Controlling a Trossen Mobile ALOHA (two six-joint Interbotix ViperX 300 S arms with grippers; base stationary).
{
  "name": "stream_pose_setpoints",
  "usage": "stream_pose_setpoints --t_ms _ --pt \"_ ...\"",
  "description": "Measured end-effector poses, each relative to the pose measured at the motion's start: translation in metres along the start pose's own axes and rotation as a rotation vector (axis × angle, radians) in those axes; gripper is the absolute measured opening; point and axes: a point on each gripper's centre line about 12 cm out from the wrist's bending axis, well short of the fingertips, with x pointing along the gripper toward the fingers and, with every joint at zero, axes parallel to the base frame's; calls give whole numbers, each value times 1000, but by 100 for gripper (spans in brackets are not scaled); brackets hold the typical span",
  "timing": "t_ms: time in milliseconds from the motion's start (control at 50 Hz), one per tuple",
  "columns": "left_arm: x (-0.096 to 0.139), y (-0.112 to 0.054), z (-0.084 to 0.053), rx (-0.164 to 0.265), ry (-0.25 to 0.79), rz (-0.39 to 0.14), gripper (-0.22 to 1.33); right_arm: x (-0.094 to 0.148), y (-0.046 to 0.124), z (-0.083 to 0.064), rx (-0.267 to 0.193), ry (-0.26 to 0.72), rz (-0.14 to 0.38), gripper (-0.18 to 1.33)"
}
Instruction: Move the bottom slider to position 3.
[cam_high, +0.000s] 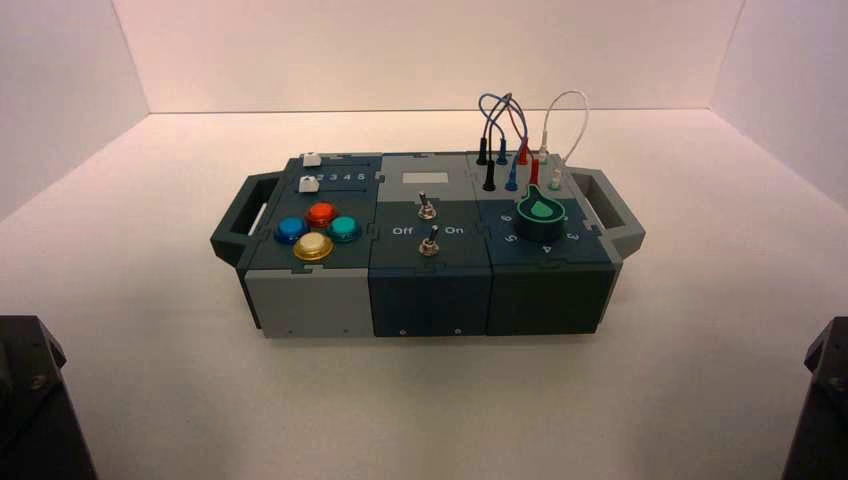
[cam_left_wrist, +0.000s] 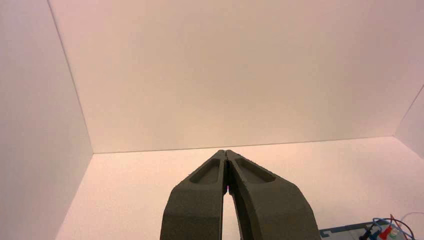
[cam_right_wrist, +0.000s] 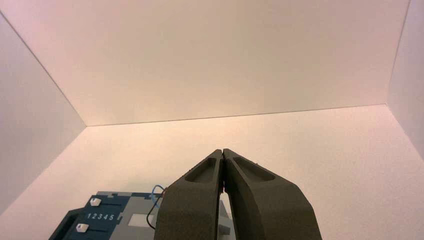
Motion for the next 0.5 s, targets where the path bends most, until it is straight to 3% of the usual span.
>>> stream_pose_setpoints --t_ms 500 --pt "2 0 -4 8 35 1 -16 0 3 -3 -1 23 19 -14"
